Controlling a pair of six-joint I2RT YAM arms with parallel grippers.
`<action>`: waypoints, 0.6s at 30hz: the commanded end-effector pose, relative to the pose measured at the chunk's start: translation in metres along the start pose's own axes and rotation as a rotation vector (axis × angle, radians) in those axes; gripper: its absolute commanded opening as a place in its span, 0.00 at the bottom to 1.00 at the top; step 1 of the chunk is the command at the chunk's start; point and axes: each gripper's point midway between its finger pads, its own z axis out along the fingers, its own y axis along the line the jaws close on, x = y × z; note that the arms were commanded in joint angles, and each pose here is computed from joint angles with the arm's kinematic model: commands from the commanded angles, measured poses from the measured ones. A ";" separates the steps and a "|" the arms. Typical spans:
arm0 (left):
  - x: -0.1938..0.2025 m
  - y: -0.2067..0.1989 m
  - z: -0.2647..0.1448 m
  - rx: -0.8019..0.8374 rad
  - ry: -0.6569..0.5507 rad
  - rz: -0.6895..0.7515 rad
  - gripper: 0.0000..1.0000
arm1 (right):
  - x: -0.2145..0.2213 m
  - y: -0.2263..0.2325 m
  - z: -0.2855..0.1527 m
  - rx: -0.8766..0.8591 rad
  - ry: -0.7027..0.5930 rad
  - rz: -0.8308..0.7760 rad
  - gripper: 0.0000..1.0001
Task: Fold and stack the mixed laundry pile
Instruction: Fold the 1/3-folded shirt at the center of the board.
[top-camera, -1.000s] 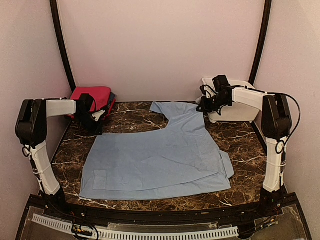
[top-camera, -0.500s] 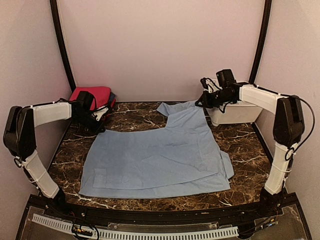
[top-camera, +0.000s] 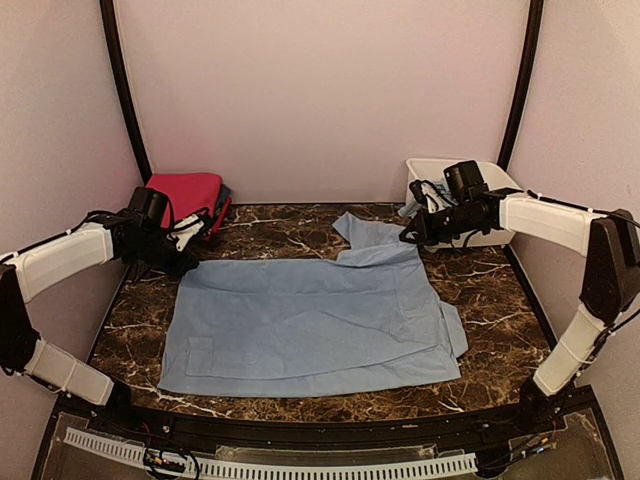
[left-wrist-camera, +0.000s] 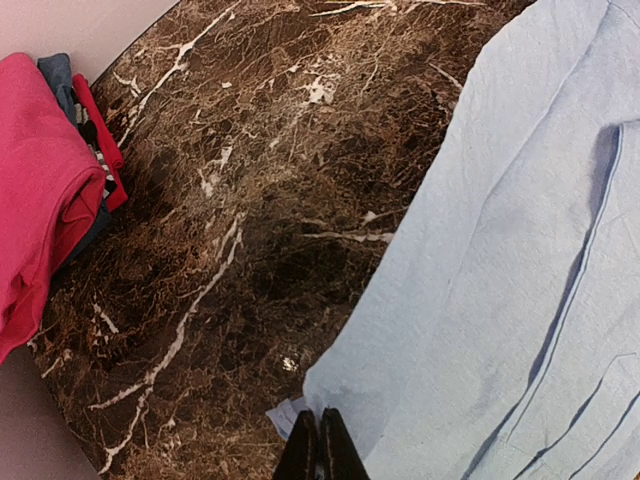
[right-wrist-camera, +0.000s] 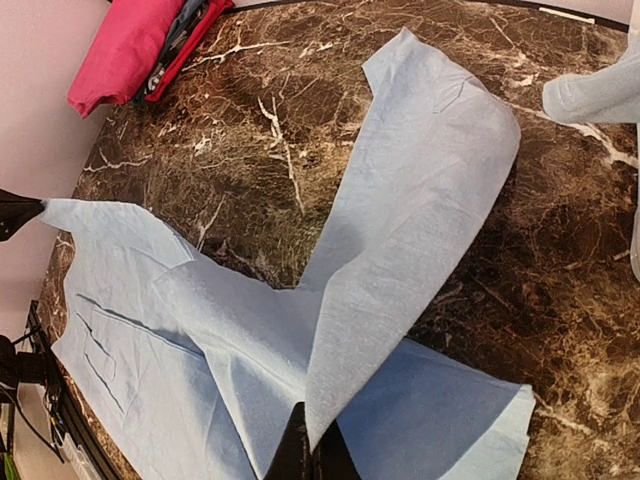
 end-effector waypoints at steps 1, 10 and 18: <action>0.024 -0.028 -0.015 0.031 0.046 0.051 0.03 | -0.001 0.019 -0.021 -0.011 -0.054 -0.034 0.00; 0.060 -0.045 -0.024 -0.013 0.182 0.165 0.02 | 0.042 0.023 -0.037 0.000 -0.012 -0.007 0.00; 0.085 -0.039 -0.028 -0.058 0.299 0.201 0.11 | 0.090 0.020 -0.038 0.005 0.060 0.031 0.00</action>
